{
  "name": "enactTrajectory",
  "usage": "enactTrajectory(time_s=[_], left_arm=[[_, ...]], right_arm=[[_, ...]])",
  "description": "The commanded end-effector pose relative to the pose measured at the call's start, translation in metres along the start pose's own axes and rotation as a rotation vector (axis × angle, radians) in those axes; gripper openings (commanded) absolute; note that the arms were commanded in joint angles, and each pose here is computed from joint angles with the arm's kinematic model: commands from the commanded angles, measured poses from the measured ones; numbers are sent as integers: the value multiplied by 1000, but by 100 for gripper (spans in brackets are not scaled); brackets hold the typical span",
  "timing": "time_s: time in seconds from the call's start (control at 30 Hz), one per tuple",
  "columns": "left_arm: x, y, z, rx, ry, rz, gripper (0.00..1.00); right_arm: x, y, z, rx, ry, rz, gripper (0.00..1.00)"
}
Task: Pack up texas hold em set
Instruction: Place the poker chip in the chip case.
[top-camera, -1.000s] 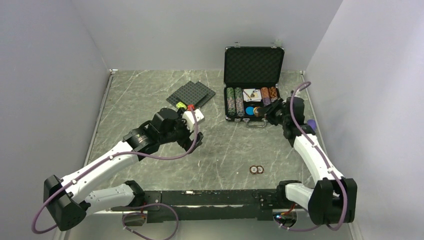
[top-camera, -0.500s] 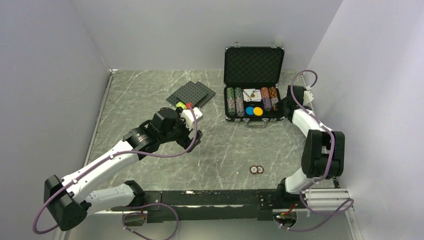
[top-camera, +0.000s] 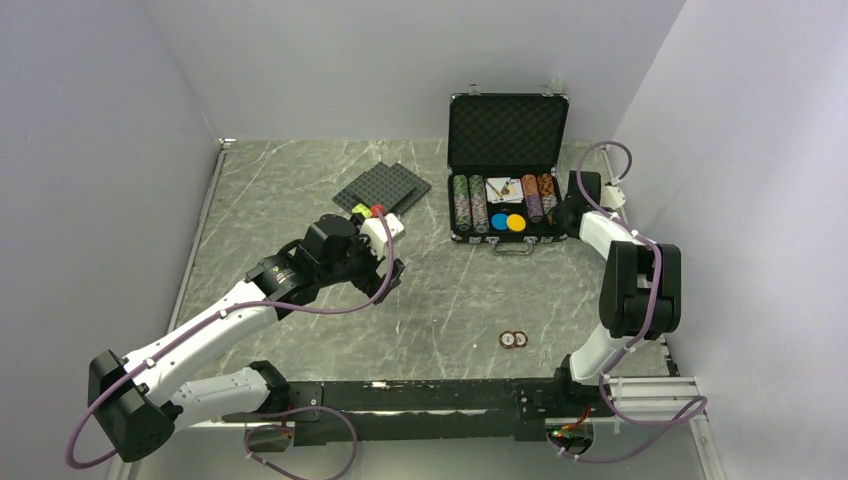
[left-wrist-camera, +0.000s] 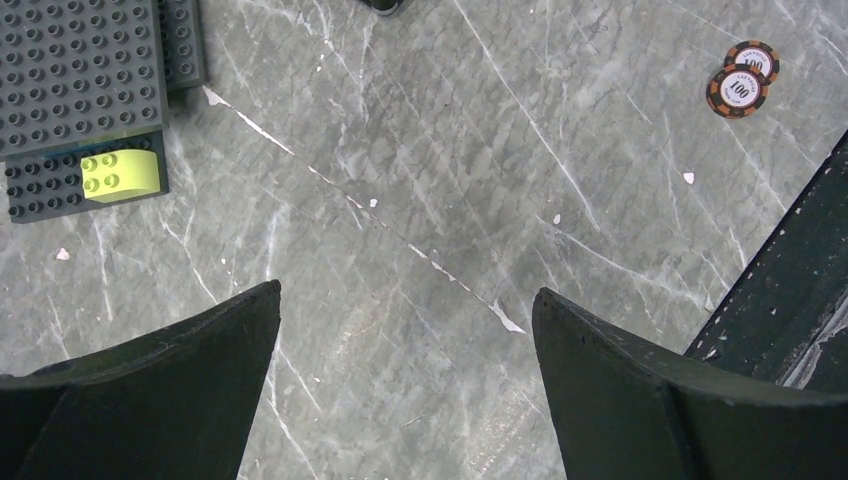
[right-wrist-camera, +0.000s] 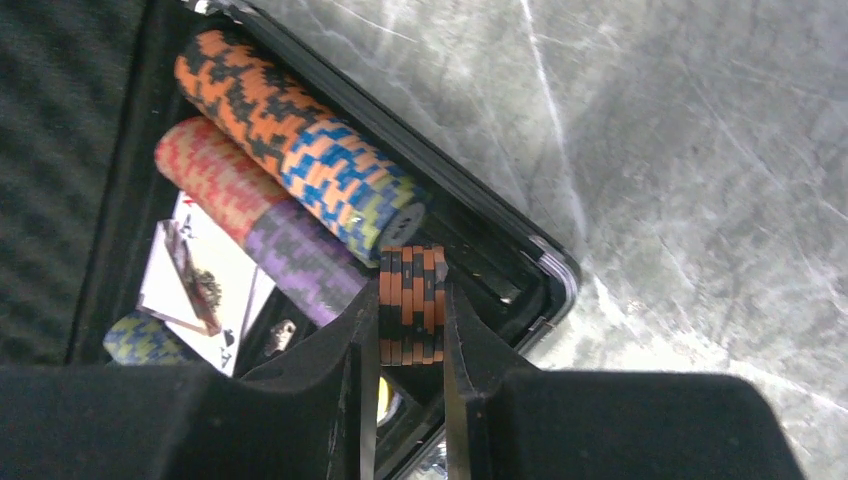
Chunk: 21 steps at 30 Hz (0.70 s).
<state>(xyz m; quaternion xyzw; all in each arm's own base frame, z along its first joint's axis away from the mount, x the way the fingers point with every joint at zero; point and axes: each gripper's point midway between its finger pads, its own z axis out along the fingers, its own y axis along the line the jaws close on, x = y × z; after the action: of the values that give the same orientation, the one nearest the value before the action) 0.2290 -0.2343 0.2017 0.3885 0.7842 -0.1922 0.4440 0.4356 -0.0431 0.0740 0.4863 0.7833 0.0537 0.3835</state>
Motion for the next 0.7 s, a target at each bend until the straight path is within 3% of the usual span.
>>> enactTrajectory(time_s=[0.0,0.27,0.43,0.67], left_arm=[[-20,5,-6,-20,-47,-14,99],[-19,6,-6,-27,-45,-14,99],[-18,6,-5,-28,-42,-15,100],[-18,6,-6,-29,-41,-13,99]], right_arm=[[-15,0,-5,-2,-73,71,0],[-8,11,8,-51,-48,85,0],[-3,21,16,-79,-18,91,18],[-6,26,17,-89,-21,94,35]])
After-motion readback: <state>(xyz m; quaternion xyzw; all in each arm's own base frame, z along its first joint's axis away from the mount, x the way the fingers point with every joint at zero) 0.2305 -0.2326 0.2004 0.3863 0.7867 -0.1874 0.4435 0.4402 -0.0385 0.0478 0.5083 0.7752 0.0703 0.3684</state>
